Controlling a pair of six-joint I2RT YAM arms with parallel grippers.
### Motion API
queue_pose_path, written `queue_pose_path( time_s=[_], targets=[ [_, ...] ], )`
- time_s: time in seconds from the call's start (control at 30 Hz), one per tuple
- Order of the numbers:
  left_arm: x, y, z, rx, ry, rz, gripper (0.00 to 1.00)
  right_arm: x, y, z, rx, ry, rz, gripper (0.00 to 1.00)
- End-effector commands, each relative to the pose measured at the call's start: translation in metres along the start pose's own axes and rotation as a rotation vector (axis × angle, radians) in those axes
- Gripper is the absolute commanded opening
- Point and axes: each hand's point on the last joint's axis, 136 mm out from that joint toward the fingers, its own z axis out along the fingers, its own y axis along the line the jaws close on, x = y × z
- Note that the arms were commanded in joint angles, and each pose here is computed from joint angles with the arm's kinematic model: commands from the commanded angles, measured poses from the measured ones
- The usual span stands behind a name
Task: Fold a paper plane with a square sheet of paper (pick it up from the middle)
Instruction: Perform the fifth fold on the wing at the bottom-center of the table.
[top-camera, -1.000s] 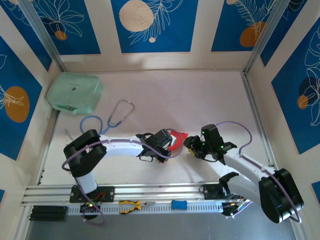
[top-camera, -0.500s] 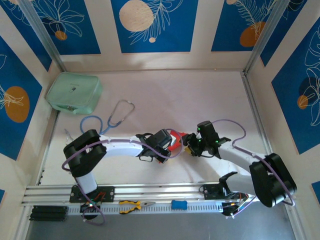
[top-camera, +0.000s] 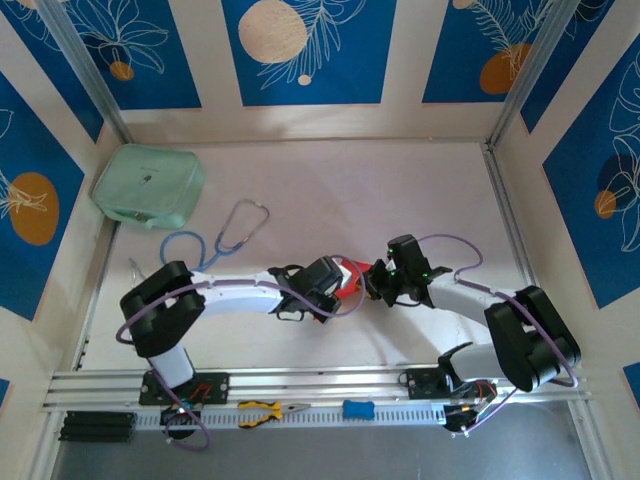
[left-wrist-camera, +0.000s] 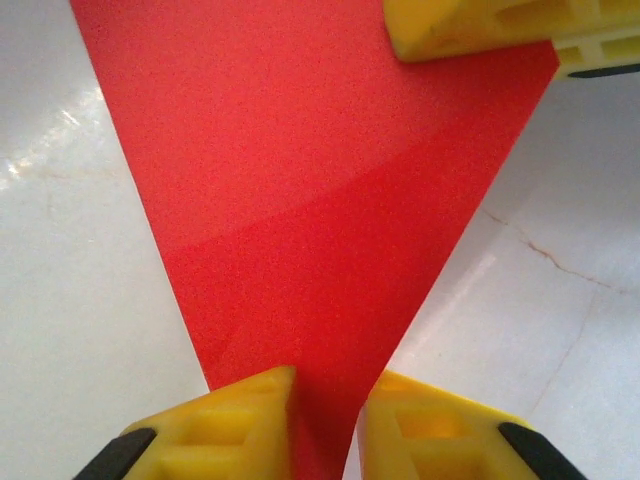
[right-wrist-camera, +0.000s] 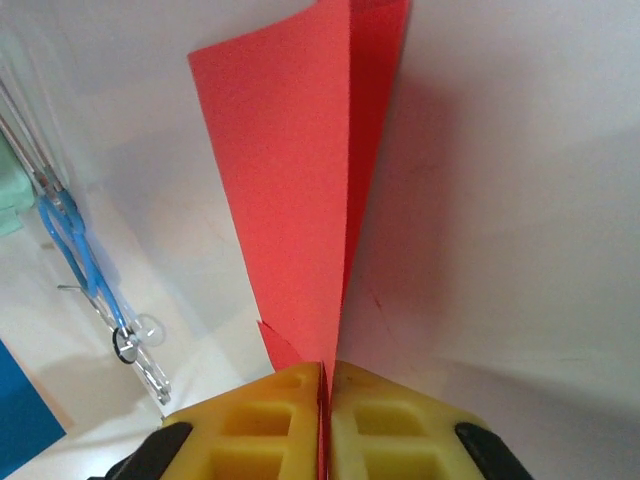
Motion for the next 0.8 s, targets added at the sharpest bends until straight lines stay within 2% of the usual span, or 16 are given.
queue_pose_path(
  time_s=[0.0,0.27,0.53,0.63,0.77],
  targets=[
    [0.0024,0.0048,-0.0064,-0.043,-0.003,0.048,0.23,0.0028,0.008,-0.0003,-0.028,0.011,0.016,0.09],
    [0.0099,0.0071,-0.0014,-0.089,0.031,0.083,0.19,0.0033,0.0111,0.0001,-0.034,0.006,0.019,0.04],
    [0.01,0.0062,-0.0009,-0.087,0.026,0.078,0.08,0.0062,0.0075,0.0023,-0.017,0.009,0.02,0.03],
    [0.0103,0.0052,-0.001,-0.081,0.026,0.076,0.09,0.0073,0.0055,0.0028,-0.012,0.009,0.023,0.03],
    [0.0064,0.0034,-0.004,-0.072,0.003,0.072,0.15,0.0079,0.0051,0.0033,-0.01,0.009,0.024,0.02]
  ],
)
